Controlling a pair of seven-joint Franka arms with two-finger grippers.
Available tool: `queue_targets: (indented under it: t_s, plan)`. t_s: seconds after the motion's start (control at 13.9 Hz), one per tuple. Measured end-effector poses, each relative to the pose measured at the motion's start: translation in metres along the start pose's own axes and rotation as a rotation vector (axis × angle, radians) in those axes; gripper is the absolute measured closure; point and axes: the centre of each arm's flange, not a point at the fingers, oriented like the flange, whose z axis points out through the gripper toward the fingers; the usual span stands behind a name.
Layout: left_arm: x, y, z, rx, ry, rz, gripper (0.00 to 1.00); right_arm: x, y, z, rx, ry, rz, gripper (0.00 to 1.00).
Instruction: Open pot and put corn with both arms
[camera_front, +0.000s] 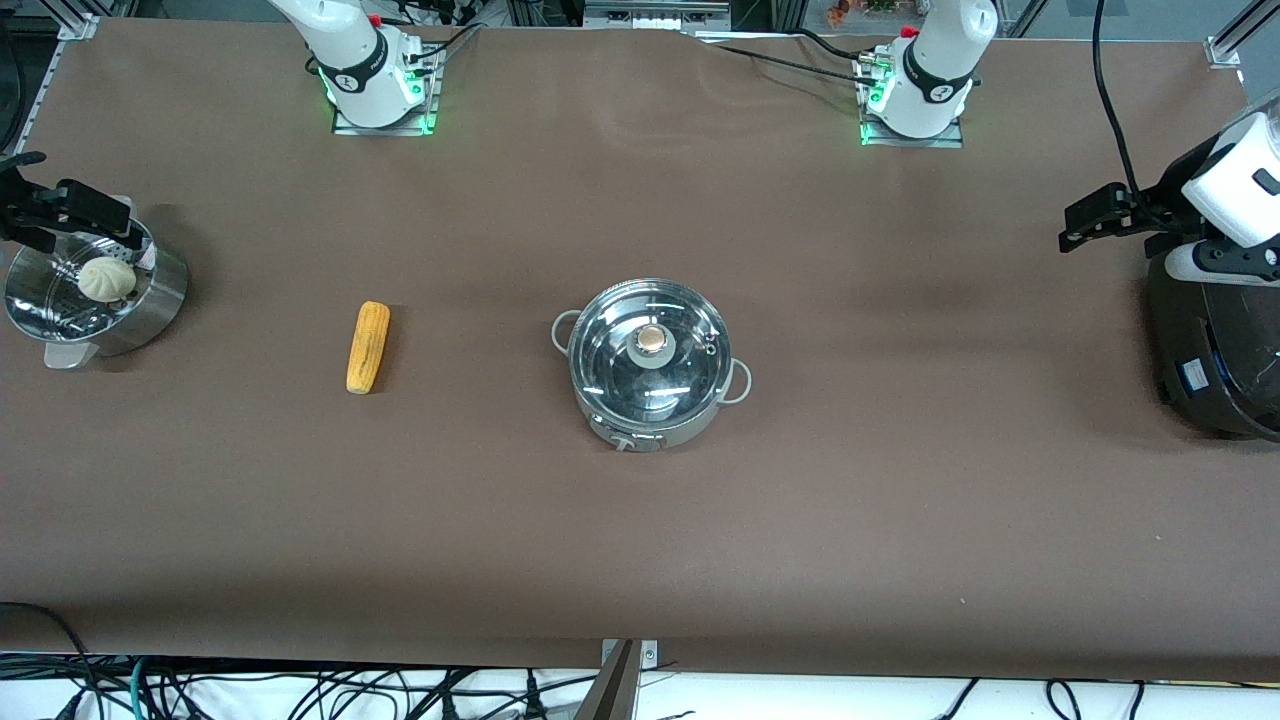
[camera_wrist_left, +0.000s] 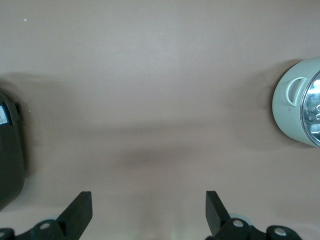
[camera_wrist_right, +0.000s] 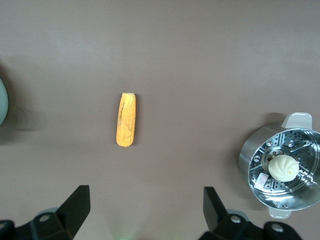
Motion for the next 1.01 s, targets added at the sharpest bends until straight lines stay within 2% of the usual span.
queue_targets:
  t_s: [1.01]
  plan:
    - [0.0001,0.0054,-0.0041,0.001,0.011,0.01,0.0,0.0004,-0.0009,-0.0011,0.007,0.004,-0.001,0.0]
